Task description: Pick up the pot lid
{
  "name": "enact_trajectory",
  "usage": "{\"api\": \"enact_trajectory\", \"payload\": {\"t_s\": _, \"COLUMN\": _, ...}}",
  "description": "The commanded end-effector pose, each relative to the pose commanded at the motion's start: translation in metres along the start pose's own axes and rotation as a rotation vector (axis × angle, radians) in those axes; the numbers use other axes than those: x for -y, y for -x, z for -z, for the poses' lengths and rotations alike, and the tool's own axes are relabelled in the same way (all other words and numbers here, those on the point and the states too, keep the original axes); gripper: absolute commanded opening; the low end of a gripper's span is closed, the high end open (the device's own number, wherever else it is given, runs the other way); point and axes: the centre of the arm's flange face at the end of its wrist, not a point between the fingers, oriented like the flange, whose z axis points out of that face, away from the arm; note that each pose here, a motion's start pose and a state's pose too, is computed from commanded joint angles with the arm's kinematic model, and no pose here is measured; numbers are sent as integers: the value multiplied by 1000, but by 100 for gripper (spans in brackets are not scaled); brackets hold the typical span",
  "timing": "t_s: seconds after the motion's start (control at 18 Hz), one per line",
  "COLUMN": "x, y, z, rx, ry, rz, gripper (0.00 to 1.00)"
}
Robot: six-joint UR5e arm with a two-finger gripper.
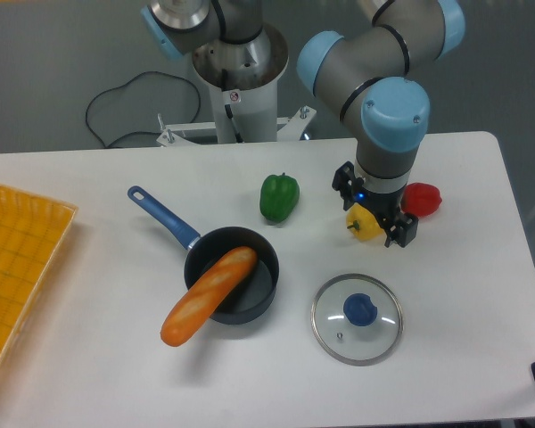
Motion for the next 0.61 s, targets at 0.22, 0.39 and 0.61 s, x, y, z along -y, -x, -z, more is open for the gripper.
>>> {"api": "enact_trajectory", "payload": {"t_s": 0.22, "x": 1, "y": -1, "z": -2, "rx": -9, "ry": -17, "rz": 1, "gripper": 100}}
{"api": "enact_trajectory", "payload": {"t_s": 0.39, "x": 1, "y": -9, "z": -17, "rx": -36, "ry": -15, "rz": 2, "gripper": 100}}
{"api": "enact_trajectory", "payload": {"t_s": 0.61, "x": -16, "y": -15, "z": -42, "rx": -80, "ry": -8, "rz": 50, "gripper": 100}}
